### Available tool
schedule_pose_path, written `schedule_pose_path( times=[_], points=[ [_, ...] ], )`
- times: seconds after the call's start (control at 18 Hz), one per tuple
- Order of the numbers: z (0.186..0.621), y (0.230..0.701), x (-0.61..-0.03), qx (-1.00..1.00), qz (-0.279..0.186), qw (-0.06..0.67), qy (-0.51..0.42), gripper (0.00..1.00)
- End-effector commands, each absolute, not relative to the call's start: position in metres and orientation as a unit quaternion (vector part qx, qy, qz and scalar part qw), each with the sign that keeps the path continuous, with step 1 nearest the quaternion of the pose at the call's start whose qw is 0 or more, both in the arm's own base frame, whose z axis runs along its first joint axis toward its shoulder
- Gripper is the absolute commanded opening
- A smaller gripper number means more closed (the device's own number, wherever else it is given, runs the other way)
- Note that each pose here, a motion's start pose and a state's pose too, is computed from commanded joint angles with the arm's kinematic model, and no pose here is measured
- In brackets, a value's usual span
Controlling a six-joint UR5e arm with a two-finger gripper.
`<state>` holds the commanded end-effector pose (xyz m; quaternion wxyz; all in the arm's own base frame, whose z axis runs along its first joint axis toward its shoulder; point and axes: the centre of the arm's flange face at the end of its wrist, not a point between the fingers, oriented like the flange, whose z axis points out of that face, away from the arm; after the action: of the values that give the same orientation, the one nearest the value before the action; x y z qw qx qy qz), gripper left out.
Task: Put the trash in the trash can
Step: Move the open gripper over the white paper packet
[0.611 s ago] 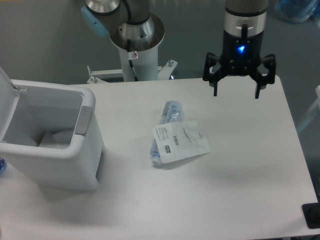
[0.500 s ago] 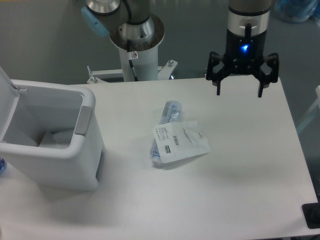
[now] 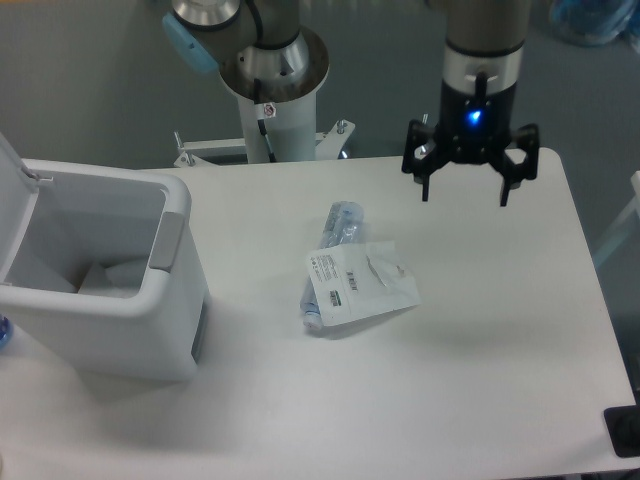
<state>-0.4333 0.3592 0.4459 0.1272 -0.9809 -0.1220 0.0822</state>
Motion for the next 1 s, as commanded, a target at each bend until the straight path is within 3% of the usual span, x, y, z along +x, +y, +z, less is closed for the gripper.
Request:
schedule_pose_path(
  times=[0.33,0.61,1.0],
  points=[
    [0.386,0.345,-0.404,-0.989,0.048,0.075,-0.117,1.00],
    [0.342,0.370,-0.364,-0.996,0.029,0.022,-0.076,1.00],
    [0.311,0.400,-0.327,-0.998,0.007,0.011,-0.056,1.00]
  ],
)
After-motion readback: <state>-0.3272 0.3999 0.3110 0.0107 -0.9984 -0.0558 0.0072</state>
